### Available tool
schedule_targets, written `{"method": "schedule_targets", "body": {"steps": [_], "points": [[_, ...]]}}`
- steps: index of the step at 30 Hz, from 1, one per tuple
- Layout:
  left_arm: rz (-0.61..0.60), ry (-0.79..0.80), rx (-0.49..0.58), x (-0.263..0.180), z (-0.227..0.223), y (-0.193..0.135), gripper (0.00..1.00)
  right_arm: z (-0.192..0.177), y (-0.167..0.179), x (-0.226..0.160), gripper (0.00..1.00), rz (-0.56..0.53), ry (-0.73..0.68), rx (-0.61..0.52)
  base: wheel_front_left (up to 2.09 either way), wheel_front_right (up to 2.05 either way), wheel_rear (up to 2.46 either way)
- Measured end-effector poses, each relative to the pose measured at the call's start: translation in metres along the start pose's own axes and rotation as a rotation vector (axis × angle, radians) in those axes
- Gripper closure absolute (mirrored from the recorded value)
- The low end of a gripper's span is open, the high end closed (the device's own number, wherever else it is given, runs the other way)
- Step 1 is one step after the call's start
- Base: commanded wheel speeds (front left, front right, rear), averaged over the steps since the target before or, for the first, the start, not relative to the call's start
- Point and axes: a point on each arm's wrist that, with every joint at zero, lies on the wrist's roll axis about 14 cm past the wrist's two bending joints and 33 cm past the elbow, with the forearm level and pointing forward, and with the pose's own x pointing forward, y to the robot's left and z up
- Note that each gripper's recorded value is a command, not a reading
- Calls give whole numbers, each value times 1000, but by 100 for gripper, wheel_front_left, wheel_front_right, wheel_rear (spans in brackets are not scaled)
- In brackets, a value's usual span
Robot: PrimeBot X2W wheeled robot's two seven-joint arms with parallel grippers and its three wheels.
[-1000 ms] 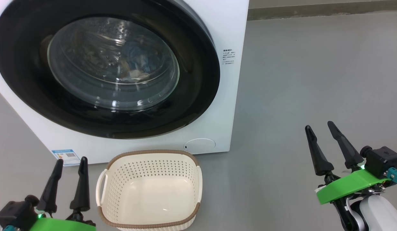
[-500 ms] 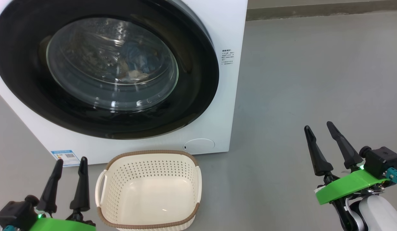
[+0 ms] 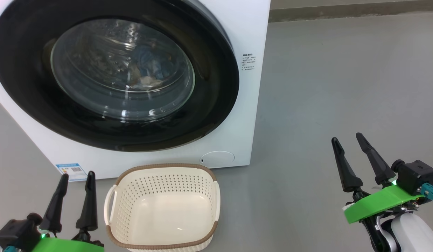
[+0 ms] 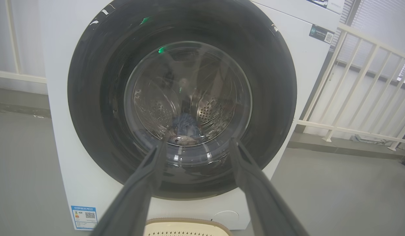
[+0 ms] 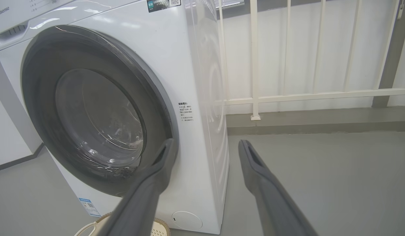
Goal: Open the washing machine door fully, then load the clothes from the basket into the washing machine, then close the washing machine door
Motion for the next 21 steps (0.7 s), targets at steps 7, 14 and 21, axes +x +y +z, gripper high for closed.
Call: {"method": "schedule_targets", "body": {"steps": [7, 14, 21], "points": [[3, 10, -4, -1, -4, 0, 100, -4, 0, -1, 100, -4, 11, 4, 0, 0, 0], [43, 113, -72, -19, -42, -3, 100, -48, 3, -23, 100, -45, 135, 73, 0, 0, 0], [67, 116, -128, -19, -42, 1, 100, -47, -1, -23, 100, -74, 131, 140, 0, 0, 0]]}}
